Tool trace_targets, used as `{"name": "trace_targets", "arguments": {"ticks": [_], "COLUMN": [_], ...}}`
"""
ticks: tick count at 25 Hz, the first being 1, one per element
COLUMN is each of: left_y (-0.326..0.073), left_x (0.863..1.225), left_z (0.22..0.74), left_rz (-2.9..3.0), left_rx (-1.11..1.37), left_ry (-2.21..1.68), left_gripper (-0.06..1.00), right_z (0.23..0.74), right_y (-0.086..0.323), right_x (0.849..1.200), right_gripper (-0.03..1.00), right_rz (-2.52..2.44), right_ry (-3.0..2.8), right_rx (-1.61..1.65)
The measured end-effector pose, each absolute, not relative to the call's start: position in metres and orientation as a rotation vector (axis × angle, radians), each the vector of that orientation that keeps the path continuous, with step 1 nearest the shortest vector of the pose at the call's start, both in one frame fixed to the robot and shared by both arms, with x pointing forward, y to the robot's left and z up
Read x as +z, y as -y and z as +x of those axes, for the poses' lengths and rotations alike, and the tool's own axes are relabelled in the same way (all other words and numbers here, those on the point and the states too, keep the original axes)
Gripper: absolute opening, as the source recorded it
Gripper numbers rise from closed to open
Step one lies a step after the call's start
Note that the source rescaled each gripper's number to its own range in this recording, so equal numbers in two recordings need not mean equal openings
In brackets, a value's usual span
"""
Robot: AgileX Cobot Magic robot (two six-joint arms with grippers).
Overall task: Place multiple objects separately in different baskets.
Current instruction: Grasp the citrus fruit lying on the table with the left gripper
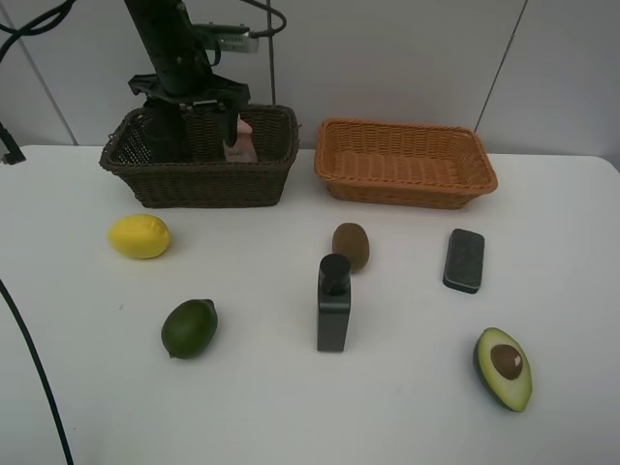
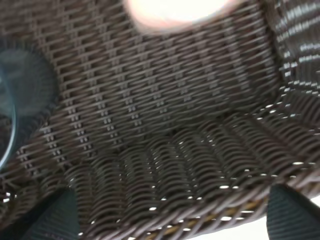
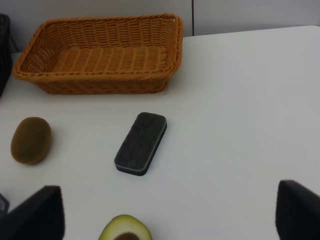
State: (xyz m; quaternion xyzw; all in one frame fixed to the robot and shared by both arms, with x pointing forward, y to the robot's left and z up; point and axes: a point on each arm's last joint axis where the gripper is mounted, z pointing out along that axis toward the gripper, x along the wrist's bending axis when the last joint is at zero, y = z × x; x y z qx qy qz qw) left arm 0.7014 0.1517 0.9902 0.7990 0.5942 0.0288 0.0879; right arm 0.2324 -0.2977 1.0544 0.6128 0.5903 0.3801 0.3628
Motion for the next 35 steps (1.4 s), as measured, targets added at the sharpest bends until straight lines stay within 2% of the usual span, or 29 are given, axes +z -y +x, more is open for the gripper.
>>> {"name": "trace_targets", "arguments": {"ticks": [8,14,19,24,28,35], "left_y": [-0.153,-0.156,-0.160,-0.179,-0.187,-0.200], "left_x": [1.034,1.059,1.048,1.015,0.995,0.980], "left_z": [0.684,0.627,0.577,0.549,0.550,0.565], "left_rz": [2.310,2.517,2.800,3.014,3.033,3.014], "left_rx": [0.099,0.081,0.009,-0.099,-0.015,0.120], "left_ry": [-1.725,-1.491,-1.126,-0.957,-0.923,-0.900], "left_gripper": [0.95,0.95,0.95,0.95,0.95,0.95], "right_z": [0.232,0.232,0.232,0.232,0.232,0.232], "right_y": [0.298,0.298,0.298,0.298,0.298,0.298], "right_x": [1.054,1.054,1.054,1.054,1.054,1.054], "right_gripper": [1.00,1.00,1.00,1.00,1.00,1.00], "right_rz": [1.578,1.578,1.578,1.578,1.578,1.578], "right_ry": [-1.520,-1.520,-1.520,-1.520,-1.520,-1.520], "right_rx": [0.978,0.978,0.978,0.978,0.978,0.978]}}
